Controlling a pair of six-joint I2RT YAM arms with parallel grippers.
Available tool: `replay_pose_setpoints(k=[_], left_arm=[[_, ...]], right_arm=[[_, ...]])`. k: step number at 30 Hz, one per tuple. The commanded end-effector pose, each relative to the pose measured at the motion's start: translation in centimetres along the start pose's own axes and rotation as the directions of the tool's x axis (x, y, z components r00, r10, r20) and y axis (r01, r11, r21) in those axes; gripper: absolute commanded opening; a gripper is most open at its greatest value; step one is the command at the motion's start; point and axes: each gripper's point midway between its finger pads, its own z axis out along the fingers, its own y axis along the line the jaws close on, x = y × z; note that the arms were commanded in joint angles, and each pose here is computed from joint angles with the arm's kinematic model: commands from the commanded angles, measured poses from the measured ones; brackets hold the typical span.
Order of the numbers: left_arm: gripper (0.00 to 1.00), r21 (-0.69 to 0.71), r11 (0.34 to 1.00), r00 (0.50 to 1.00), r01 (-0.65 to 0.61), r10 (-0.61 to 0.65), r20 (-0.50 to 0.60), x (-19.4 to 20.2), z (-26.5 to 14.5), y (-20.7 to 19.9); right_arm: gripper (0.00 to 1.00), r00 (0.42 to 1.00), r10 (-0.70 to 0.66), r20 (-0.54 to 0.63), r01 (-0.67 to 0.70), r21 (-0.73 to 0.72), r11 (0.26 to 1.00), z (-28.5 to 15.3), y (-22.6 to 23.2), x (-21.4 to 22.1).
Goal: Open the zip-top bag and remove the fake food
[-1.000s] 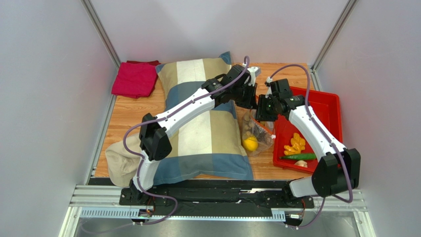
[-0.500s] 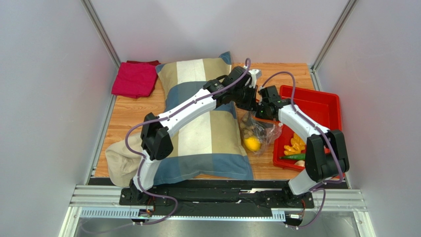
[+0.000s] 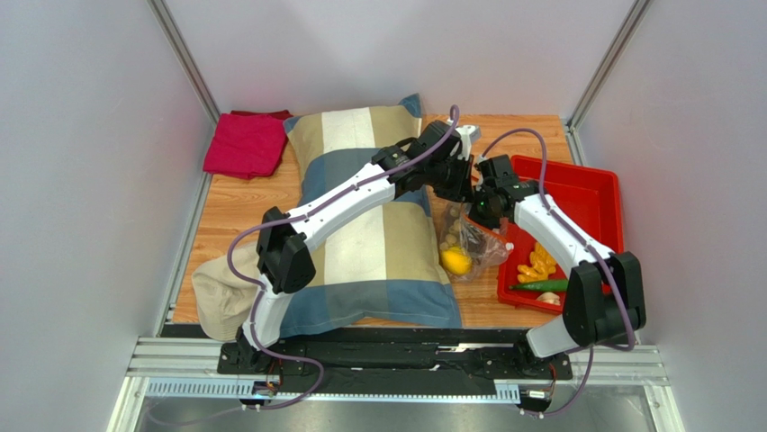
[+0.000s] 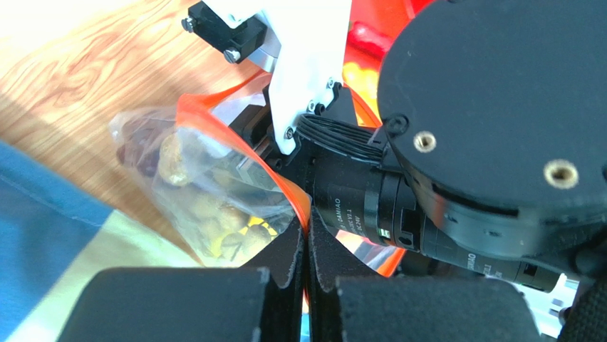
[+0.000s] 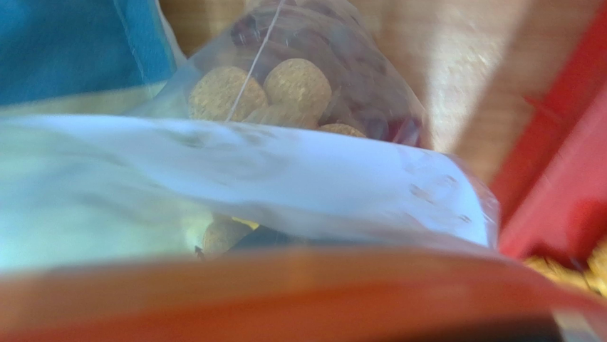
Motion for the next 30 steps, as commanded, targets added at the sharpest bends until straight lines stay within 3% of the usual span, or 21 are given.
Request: replay_pose_setpoints(k=[1, 9, 14, 17, 23, 29, 30], left_arm=[[0.00, -0.135, 0.991, 0.995, -0.026, 0.039, 0.092, -2.1, -2.3, 1.6], [0.00, -0.130, 0.991, 0.997, -0.014, 0.023, 0.067, -1.2, -1.9, 1.8], [0.00, -0.090, 0.996, 0.999, -0.016, 0.019, 0.034, 0.1, -1.8, 1.4], [0.00, -0.046, 0.999, 1.000, -0.016, 0.017, 0.024, 0.9, -1.6, 0.8], [0.00, -0.041, 0.999, 1.000, -0.023, 0.023, 0.009, 1.8, -1.4, 0.4], [0.00, -0.068, 0.997, 0.999, -0.039, 0.041, 0.030, 0.9, -1.5, 1.1], [0.00, -0.072, 0.997, 0.999, -0.030, 0.032, 0.019, 1.2, -1.1, 1.4]], right_arm=[[0.00, 0.991, -0.031, 0.132, 0.041, -0.073, 0.996, -6.4, 2.2, -2.4], [0.00, 0.976, -0.001, 0.216, 0.034, -0.151, 0.988, -10.4, 4.0, -4.1], [0.00, 0.971, 0.092, 0.220, -0.074, -0.087, 0.993, -10.3, 1.1, -5.7], [0.00, 0.973, 0.165, 0.159, -0.154, -0.081, 0.985, -8.3, -0.7, -6.2], [0.00, 0.965, 0.253, 0.065, -0.236, -0.206, 0.950, -8.8, 1.9, -7.1], [0.00, 0.985, 0.172, 0.030, -0.157, -0.272, 0.949, -11.5, 2.7, -3.7], [0.00, 0.988, 0.128, 0.082, -0.098, -0.303, 0.948, -12.9, 3.2, -3.6]])
